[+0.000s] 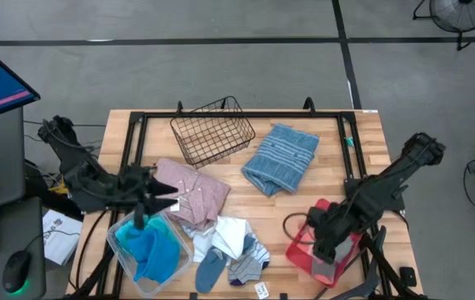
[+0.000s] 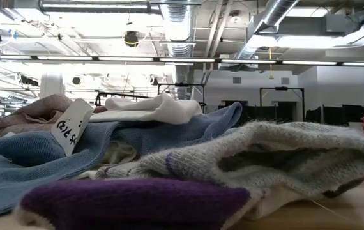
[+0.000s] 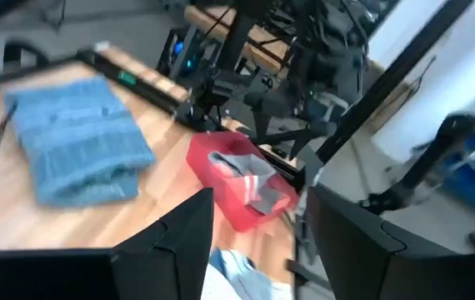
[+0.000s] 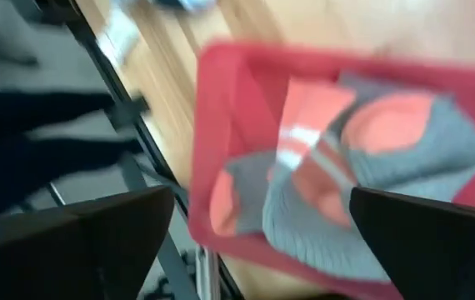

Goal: Pick & Place Cloths
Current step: Put the white shorts into the transparent bin

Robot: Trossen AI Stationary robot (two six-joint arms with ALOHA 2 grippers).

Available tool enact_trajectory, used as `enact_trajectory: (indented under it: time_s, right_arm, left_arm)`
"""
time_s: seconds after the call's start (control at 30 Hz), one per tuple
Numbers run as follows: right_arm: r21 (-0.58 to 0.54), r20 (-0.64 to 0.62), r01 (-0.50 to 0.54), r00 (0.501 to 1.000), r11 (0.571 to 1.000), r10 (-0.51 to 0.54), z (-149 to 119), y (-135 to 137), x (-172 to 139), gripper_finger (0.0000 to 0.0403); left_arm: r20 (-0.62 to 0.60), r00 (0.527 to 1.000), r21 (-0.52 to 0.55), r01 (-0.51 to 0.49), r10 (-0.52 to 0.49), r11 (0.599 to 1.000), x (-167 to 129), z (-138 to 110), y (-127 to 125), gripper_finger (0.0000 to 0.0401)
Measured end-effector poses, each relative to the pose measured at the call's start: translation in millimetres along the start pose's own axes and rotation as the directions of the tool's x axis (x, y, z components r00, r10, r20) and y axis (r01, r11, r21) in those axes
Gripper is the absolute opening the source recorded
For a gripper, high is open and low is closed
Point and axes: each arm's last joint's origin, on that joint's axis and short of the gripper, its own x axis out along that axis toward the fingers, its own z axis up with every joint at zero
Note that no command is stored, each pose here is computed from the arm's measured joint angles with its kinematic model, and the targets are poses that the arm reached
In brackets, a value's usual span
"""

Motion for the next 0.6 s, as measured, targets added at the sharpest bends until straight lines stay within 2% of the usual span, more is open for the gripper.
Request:
enact_trajectory:
  time_s: [0.13, 0.23, 0.43, 0.6]
  right_arm:
    - [0.010, 0.120, -0.042, 0.992, 0.999, 0.041, 3.2, -6.2, -16.9, 0.0366]
    - [0.003, 0.185, -0.060, 0.981, 0.998, 0.058, 4.1, -7.7, -23.4, 0.0361]
    - [-0.033, 0.199, -0.046, 0.979, 0.998, 0.051, 3.0, -8.2, -24.2, 0.0348]
    - [-0.037, 0.222, -0.035, 0.974, 0.999, 0.042, 2.9, -8.2, -24.3, 0.0342]
  left_arm:
    - [-0.006, 0.999, 0.169, 0.035, -0.035, 0.985, 31.6, -7.8, -14.5, 0.0206]
    - [-0.060, 0.996, 0.244, 0.079, -0.067, 0.966, 61.5, -14.3, -16.2, 0.0226]
    - [-0.271, 0.961, 0.294, 0.127, -0.045, 0.947, 126.1, -34.6, 6.4, 0.0256]
    - [-0.453, 0.891, 0.397, 0.236, -0.034, 0.887, 168.6, -63.9, 24.4, 0.0257]
